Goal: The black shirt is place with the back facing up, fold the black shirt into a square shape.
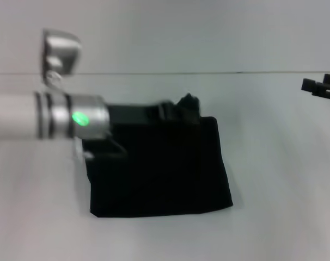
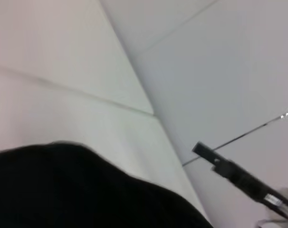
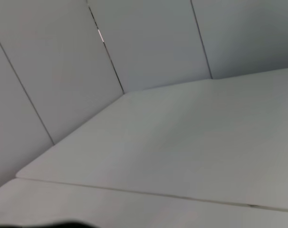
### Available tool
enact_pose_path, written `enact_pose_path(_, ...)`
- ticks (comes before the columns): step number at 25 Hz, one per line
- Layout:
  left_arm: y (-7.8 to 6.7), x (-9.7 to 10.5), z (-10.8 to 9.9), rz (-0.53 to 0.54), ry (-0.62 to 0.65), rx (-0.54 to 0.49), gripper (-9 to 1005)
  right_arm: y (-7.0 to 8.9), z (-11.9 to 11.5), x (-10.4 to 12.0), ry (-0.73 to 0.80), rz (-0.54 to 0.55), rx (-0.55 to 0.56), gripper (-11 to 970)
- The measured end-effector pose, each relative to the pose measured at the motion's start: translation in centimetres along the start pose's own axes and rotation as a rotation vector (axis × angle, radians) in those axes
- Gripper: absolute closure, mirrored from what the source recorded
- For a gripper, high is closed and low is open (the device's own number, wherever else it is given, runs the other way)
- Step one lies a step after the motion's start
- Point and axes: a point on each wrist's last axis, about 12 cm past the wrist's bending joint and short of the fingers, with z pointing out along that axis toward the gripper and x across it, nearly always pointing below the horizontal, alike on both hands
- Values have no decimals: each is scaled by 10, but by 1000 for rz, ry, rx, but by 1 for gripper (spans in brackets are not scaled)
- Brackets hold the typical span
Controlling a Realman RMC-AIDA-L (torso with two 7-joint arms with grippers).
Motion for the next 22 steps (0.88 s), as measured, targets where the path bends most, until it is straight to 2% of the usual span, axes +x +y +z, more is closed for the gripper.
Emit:
enact_pose_path(2, 7, 23, 21, -34, -12, -8, 830, -2, -3, 1, 2, 0, 4, 45)
enact_pose_path(3, 14, 44, 34, -67, -25, 3, 828, -2, -4, 1, 3, -1, 5, 45)
enact_pose_path(4, 14, 44, 34, -67, -25, 3, 826, -3, -6, 1, 4, -1, 7, 45)
enact_pose_path(7, 19, 70, 44, -89, -54, 35, 820, -5, -8, 1, 6, -1, 10, 45)
enact_pose_path(10, 16, 80, 44, -52, -71, 87, 815, -5, -8, 1, 6, 1, 10, 45)
enact_pose_path(13, 10, 81, 46, -23, -42, 123, 761, -5, -7, 2, 12, 7, 11, 45)
enact_pose_path(17, -7, 76, 42, 59, 39, 238, 688, -4, -4, 1, 24, 34, 7, 45)
enact_pose_path(22, -22, 61, 9, 200, 105, 372, 578, 0, 3, -6, 100, 121, -16, 44)
